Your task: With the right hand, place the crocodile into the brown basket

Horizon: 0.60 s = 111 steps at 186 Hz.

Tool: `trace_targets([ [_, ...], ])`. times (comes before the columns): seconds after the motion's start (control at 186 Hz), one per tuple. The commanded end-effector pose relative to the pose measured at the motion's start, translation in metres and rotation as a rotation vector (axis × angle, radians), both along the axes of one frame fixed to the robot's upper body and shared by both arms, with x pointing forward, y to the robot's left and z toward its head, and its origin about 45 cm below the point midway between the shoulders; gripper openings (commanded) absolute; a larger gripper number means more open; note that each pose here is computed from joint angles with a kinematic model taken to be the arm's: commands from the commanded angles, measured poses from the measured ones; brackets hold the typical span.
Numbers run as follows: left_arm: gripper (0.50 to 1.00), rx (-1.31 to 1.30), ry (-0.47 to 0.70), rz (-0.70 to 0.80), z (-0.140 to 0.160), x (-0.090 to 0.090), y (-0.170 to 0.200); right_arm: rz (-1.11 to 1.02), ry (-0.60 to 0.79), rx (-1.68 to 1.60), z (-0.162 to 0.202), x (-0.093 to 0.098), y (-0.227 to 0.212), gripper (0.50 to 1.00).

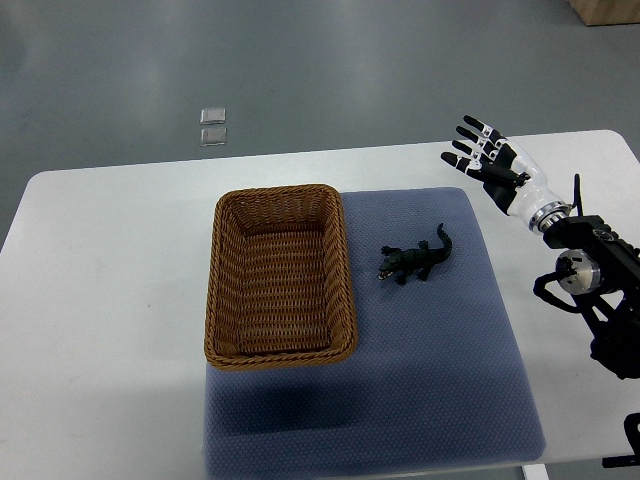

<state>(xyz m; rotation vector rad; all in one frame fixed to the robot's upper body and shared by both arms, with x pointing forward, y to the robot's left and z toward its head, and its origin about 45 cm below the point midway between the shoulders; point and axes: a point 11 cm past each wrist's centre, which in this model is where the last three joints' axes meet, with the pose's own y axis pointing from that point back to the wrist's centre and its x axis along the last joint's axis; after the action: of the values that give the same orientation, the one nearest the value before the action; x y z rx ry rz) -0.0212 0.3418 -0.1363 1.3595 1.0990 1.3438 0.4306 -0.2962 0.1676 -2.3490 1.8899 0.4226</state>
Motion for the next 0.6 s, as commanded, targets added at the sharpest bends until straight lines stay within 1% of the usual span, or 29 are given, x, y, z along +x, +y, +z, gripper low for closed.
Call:
trace_targets([
  [0.0, 1.000, -0.004, 0.000, -0.002, -0.0002, -0.0001, -0.0012, 0.001, -0.001, 0.001, 0.0004, 0.0001, 0.0003, 0.928],
  [0.592, 1.000, 0.002, 0.003, 0.000, 0.0001, -0.0019, 0.0006, 0.008, -0.009, 0.008, 0.0027, 0.0008, 0.0028, 0.926],
])
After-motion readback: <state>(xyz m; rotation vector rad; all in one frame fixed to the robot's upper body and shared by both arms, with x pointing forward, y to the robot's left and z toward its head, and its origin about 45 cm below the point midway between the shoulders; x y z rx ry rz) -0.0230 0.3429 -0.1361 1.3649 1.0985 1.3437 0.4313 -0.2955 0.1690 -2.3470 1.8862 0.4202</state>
